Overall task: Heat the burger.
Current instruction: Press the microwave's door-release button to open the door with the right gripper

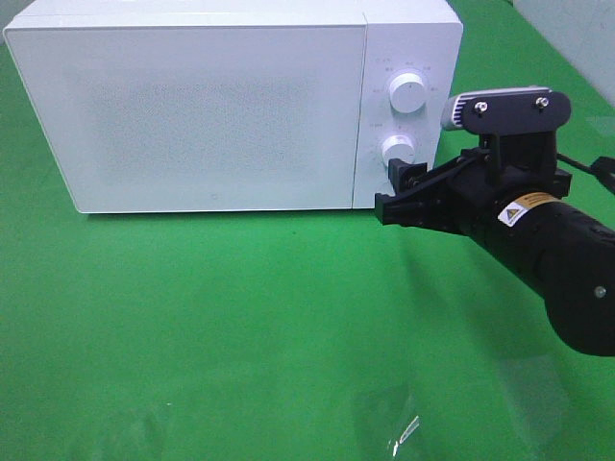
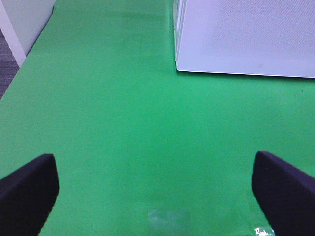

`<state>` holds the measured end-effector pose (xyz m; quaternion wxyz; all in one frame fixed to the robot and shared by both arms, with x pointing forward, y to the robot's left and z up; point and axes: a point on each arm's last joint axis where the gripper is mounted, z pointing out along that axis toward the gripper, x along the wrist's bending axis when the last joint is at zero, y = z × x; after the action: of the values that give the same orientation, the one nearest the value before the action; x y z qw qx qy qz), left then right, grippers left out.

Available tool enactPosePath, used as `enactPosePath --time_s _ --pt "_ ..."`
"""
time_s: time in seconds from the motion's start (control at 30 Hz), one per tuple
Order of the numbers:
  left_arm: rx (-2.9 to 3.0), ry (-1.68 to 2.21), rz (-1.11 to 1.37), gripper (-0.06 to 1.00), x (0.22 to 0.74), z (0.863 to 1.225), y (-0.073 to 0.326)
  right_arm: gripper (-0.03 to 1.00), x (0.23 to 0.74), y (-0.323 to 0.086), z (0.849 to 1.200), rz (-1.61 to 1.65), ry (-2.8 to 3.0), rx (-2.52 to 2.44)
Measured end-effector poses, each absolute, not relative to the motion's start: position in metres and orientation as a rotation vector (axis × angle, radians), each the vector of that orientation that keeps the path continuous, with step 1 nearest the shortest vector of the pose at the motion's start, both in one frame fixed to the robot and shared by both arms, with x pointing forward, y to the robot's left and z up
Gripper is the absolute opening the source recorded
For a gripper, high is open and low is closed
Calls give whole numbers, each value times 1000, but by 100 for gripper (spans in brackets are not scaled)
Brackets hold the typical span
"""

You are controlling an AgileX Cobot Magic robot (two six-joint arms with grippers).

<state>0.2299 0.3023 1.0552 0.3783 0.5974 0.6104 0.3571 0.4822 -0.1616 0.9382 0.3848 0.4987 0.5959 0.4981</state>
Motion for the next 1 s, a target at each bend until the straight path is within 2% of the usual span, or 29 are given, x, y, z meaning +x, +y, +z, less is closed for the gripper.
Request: enactPosePath --time_s 0.37,0.47,0.5,0.53,0.57,0.6,0.67,0.7,0.73,0.77,0.8,0.83,1.0 --pt "1527 1560 912 99 230 1055 302 71 478 -161 918 1304 1474 1477" --pt "1527 1560 912 99 230 1055 302 62 475 -164 916 1406 1338 1679" --pt "1527 1560 912 99 230 1055 302 62 475 -164 916 1406 1338 1679" --pt "1527 1560 912 99 230 1055 302 56 475 -165 916 1465 1259 1782" --pt "1527 1560 912 99 230 1055 302 56 475 -165 916 1465 1259 1782" --pt "1527 1560 912 99 230 1055 302 49 475 -165 916 1536 1159 1897" --pt "1527 1560 912 99 230 1055 302 45 475 -165 916 1602 1065 1999" --pt "1527 1560 912 99 230 1055 302 37 475 -164 916 1637 1006 2057" --pt "1527 1560 912 99 230 1055 302 37 475 -164 916 1637 1006 2057" --pt "1527 1560 912 99 230 1055 302 31 475 -164 916 1694 898 2155" --pt "1527 1560 912 99 230 1055 302 31 475 -164 916 1694 898 2155" --pt "1527 1560 912 99 230 1055 302 24 475 -164 916 1752 778 2255" --pt "1527 1560 912 99 230 1055 302 16 475 -163 916 1847 567 2416"
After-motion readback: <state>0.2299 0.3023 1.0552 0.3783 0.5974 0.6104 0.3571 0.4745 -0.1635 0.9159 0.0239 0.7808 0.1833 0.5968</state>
